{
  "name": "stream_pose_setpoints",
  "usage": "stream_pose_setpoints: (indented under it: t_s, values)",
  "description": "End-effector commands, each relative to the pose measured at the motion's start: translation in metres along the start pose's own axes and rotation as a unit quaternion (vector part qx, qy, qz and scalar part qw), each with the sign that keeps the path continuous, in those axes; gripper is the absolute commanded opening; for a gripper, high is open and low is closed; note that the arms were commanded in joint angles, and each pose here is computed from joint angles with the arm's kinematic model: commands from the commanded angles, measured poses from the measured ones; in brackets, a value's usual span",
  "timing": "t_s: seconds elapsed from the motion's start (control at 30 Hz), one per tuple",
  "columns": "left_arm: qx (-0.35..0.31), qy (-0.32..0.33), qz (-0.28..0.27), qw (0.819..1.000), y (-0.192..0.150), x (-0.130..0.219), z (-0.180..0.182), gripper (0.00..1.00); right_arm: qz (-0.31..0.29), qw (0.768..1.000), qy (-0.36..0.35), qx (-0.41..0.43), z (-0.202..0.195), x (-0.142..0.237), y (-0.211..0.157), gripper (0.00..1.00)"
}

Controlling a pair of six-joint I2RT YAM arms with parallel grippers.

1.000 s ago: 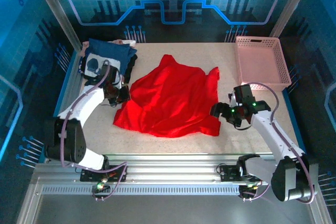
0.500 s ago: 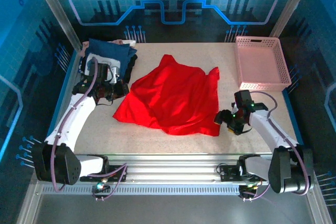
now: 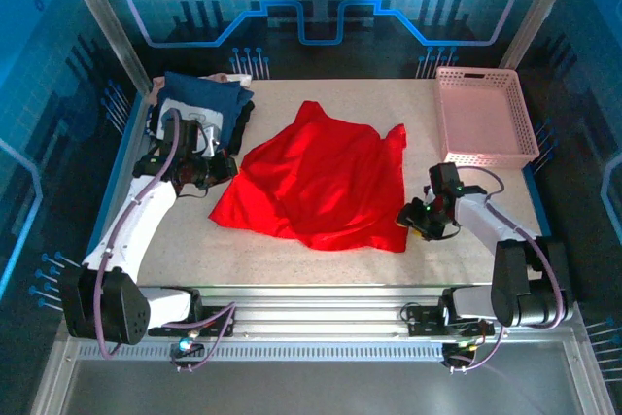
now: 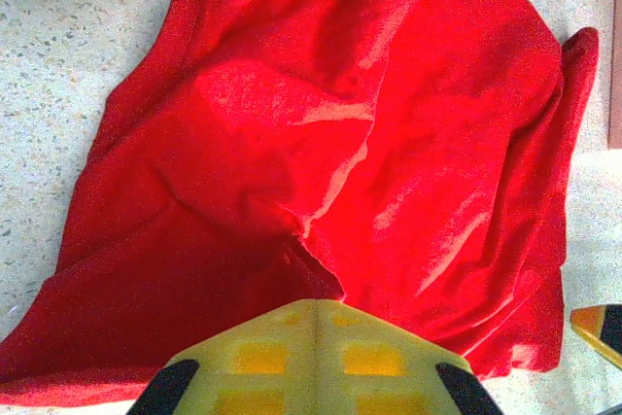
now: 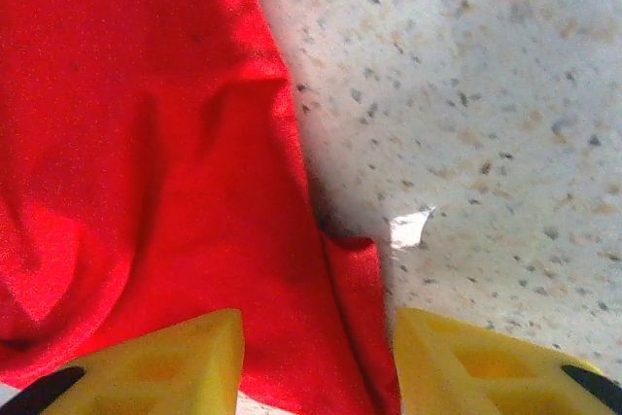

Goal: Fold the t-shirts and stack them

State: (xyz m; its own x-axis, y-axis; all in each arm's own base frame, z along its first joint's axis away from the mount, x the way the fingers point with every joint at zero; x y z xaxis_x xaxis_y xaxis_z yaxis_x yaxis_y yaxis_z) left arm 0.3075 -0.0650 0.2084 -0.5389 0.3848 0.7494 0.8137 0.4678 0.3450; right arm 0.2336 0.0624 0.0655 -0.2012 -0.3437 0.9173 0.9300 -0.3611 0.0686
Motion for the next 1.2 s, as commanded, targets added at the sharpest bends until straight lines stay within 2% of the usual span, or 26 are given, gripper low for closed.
stream_pose_setpoints:
  t_s: [0.0, 0.2, 0.37, 0.4, 0.53, 0.57, 0.83, 1.17]
  values:
    - [0.003, -0.004, 0.001, 1.000, -0.006, 0.007, 0.003, 0.00, -0.022, 0.999, 0.033, 0.001, 0.012, 0.005, 0.019, 0.44]
    - [0.006, -0.002, -0.003, 1.000, -0.006, 0.009, 0.006, 0.00, 0.010, 1.000, 0.012, -0.004, 0.006, -0.009, 0.020, 0.36]
    - [0.007, -0.002, -0.005, 1.000, -0.006, 0.010, 0.007, 0.00, 0.013, 1.000, 0.016, -0.009, 0.006, -0.022, 0.025, 0.29]
    - [0.008, -0.001, -0.006, 1.000, -0.006, 0.011, 0.008, 0.00, 0.013, 1.000, 0.015, -0.009, 0.006, -0.023, 0.027, 0.26]
    - [0.008, -0.001, -0.012, 1.000, -0.004, 0.015, 0.007, 0.00, 0.003, 1.000, 0.024, 0.001, 0.014, -0.019, 0.037, 0.03]
    - [0.008, 0.000, -0.014, 1.000, -0.003, 0.016, 0.007, 0.00, 0.002, 1.000, 0.025, 0.004, 0.016, -0.016, 0.038, 0.00]
    - [-0.005, -0.004, -0.041, 0.999, 0.008, 0.036, -0.003, 0.00, -0.030, 0.999, 0.017, 0.027, 0.026, 0.036, 0.033, 0.00]
    - [-0.014, -0.001, -0.059, 0.998, 0.018, 0.045, -0.009, 0.00, -0.018, 1.000, 0.004, -0.004, 0.012, 0.054, 0.023, 0.00]
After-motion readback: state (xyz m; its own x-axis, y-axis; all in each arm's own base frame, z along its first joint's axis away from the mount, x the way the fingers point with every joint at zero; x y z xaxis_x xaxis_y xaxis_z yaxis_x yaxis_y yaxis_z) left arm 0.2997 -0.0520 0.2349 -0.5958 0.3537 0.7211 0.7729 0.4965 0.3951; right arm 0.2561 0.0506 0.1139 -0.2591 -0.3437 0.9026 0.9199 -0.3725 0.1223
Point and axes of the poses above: each hand's point on the last joint's axis, 136 mm out from that joint toward the fingers, its own x axis back along the fingers, its own z axis along the line the jaws close on, y = z × x, the point moved 3 cm from there along x, back along the fingers, and after that the axes turned 8 degrees about x, right-handed, at the moved point
